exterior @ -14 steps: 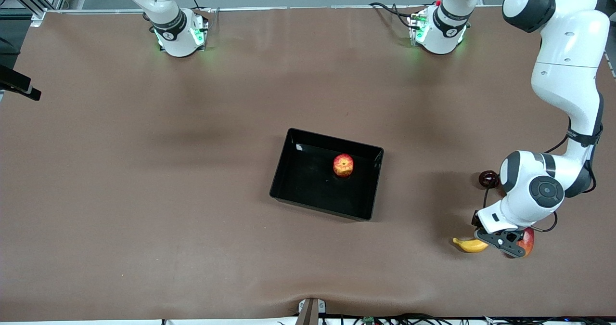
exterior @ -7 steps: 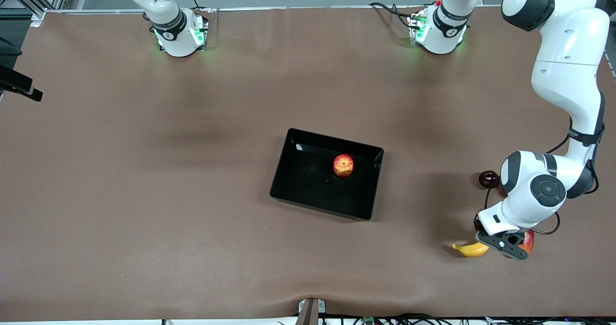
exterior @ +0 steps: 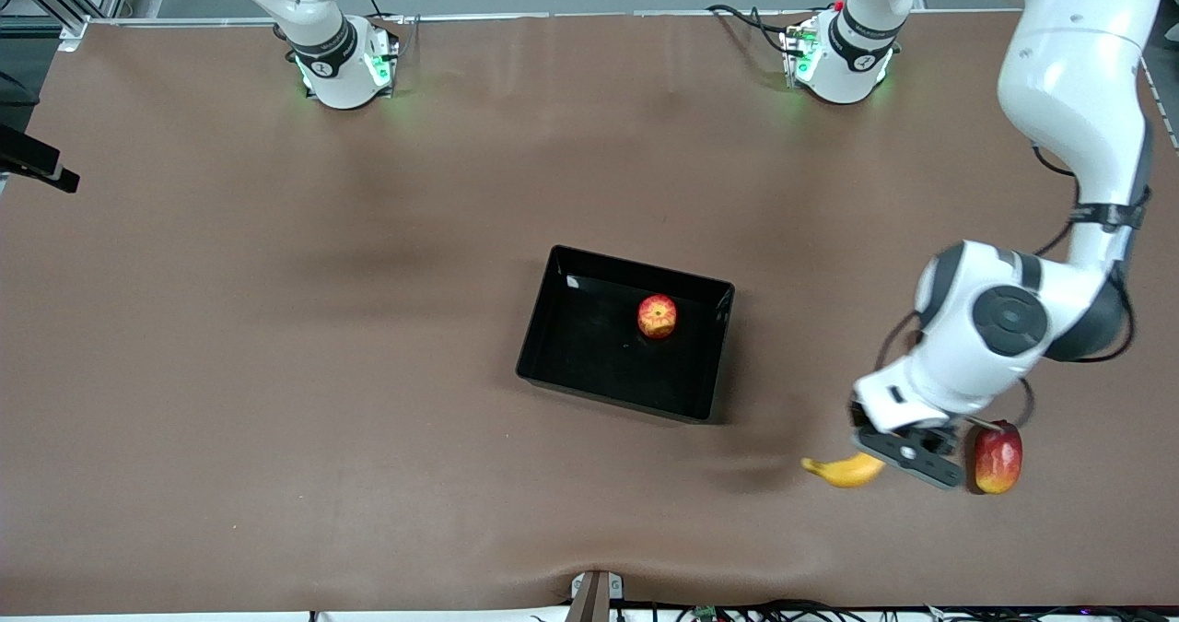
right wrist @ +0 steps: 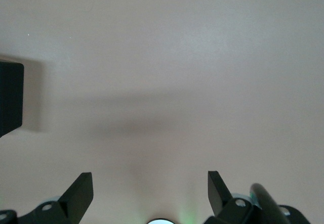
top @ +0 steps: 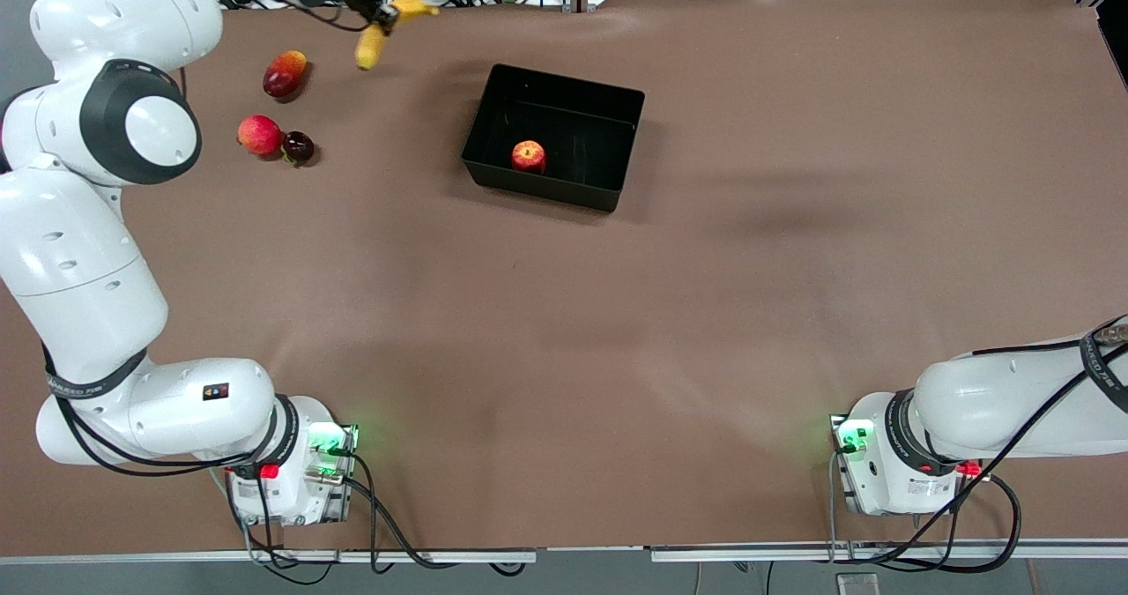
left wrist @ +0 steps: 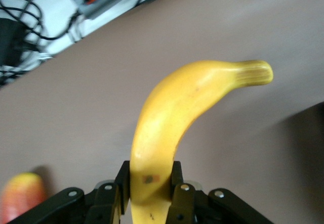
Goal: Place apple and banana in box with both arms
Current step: 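Carry the banana over the black box with the left gripper and lower it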
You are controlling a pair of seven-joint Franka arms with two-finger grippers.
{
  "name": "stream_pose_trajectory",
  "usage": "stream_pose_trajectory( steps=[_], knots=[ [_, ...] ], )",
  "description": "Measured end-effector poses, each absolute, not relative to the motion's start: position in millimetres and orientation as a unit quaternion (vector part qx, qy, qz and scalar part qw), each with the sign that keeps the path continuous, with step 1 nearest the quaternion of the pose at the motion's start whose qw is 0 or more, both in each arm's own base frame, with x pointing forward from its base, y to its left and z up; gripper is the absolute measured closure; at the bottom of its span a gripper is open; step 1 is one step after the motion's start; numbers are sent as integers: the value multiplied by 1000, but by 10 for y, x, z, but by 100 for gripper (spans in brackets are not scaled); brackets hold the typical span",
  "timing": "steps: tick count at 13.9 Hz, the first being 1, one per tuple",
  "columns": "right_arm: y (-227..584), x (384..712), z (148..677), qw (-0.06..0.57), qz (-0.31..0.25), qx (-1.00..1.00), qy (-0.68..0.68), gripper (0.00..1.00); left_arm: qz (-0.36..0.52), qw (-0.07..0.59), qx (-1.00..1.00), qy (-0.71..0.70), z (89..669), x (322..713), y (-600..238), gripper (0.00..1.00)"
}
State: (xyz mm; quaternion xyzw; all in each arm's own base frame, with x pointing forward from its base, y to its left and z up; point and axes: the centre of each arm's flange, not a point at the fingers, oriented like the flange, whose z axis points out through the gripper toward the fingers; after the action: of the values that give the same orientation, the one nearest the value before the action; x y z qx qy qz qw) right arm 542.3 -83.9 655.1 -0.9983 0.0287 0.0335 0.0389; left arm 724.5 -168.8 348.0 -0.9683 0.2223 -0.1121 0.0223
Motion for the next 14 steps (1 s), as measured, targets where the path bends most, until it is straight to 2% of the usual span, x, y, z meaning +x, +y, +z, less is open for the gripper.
stream_pose_trajectory(
  steps=[4, 9, 14],
  knots=[
    [-845, 5419, 6548, 39, 35, -998, 29, 0, -85, -5, -983, 160, 3474, 6838, -2744, 66],
    [-854, 5403, 6537, 39, 42, -998, 30, 0, -62, -15, -994, 85, 3401, 6019, -4165, 66],
    [-848, 5403, 6537, 39, 42, -998, 29, 0, -38, -8, -998, 48, 3147, 5593, -4638, 66]
  ],
)
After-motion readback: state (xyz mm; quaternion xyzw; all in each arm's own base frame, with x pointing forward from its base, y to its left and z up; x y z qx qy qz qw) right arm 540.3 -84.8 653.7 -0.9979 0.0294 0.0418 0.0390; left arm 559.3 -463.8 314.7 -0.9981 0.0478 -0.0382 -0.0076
